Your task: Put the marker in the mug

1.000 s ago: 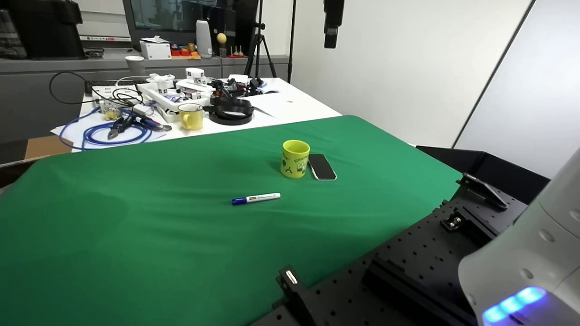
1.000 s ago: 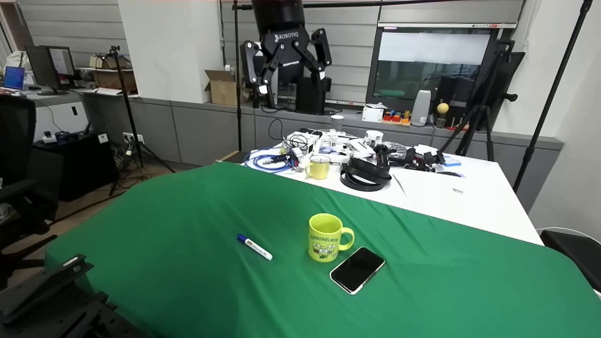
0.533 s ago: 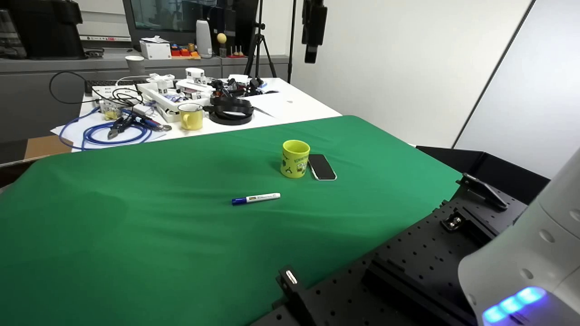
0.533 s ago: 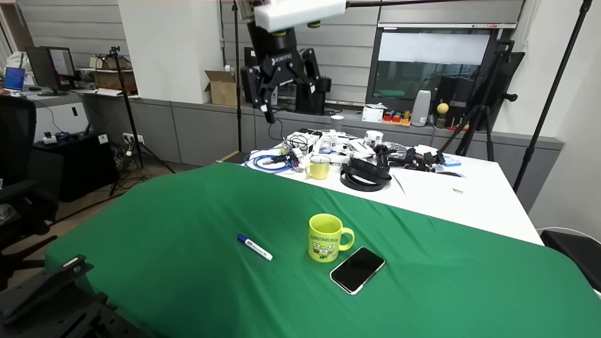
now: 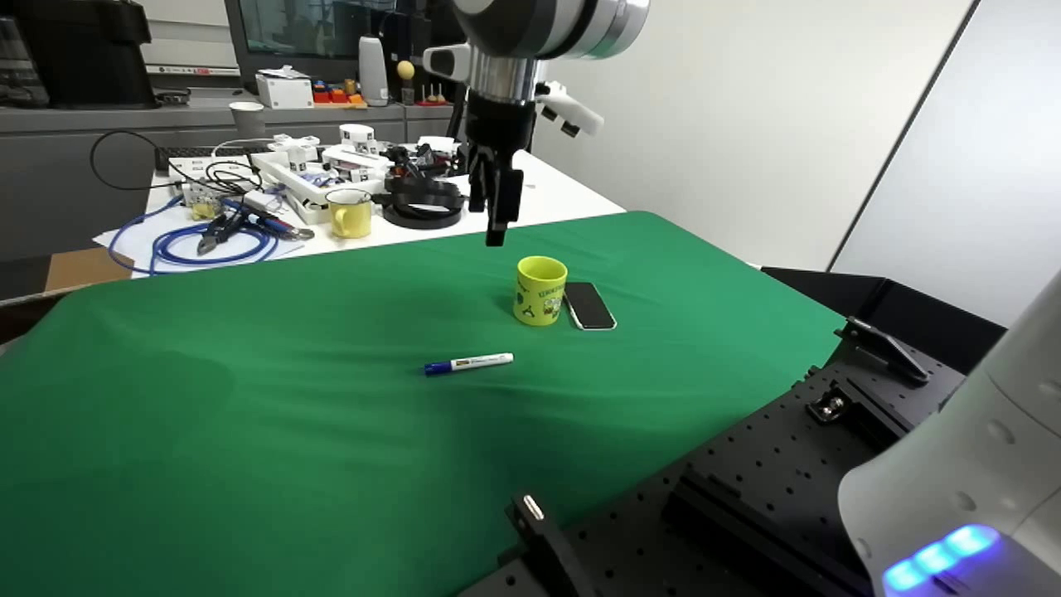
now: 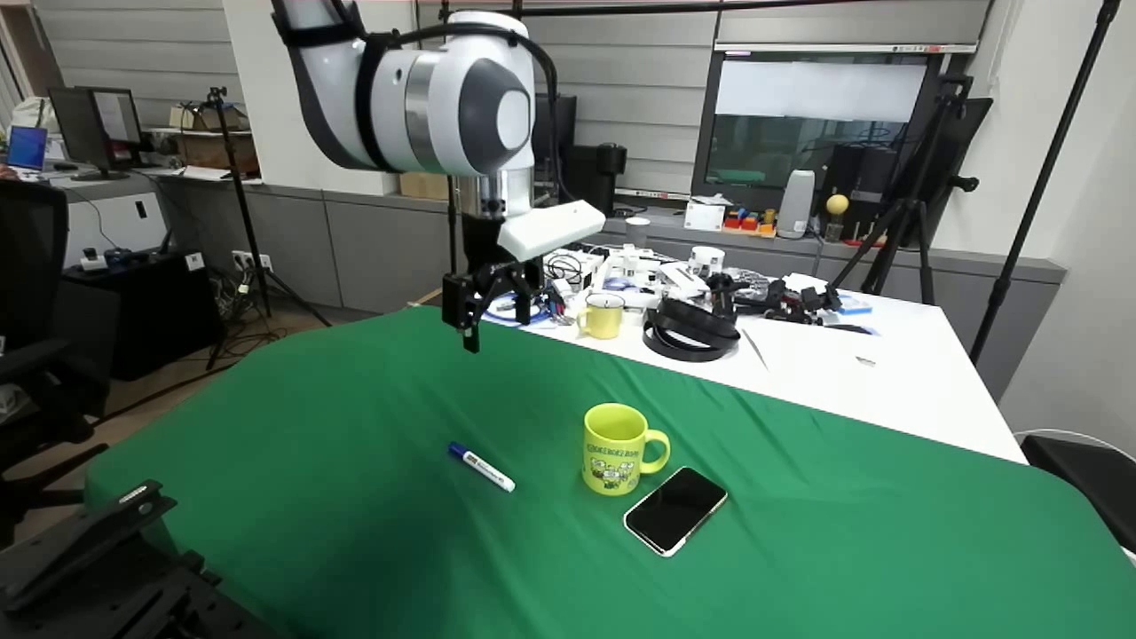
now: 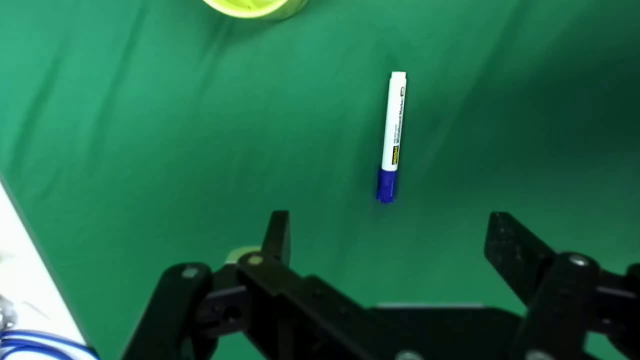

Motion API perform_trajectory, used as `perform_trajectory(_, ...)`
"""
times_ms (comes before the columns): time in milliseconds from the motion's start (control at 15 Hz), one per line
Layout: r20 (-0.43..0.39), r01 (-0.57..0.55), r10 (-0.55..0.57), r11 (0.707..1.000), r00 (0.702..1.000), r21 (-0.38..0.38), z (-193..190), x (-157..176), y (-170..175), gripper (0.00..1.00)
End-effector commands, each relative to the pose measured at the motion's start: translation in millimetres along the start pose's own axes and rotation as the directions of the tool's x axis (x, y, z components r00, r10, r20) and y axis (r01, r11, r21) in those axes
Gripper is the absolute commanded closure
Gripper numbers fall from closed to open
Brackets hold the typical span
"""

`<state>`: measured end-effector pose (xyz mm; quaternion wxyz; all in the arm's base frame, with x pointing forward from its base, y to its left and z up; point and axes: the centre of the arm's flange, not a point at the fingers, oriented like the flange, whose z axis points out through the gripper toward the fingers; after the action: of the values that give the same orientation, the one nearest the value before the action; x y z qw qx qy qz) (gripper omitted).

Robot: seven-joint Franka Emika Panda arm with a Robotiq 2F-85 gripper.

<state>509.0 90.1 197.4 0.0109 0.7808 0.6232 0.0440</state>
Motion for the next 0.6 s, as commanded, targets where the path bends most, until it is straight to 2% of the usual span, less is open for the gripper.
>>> perform_trajectory(0,-0.008,0.026,-0.026,0.997,1.0,0.069,53,23,56,0.0)
perform_trajectory(133,0.009,0.009,-0.01,0.994,1.0,0.109,74,30,76,0.0)
perform_trajectory(200,-0.002,0.018,-0.018,0.996,1.0,0.082,56,16,35,0.0)
perform_trajectory(333,0.002,0.015,-0.016,0.995,1.0,0.103,72,19,52,0.0)
perform_trajectory(533,0.002,0.018,-0.018,0.994,1.0,0.105,78,21,58,0.0)
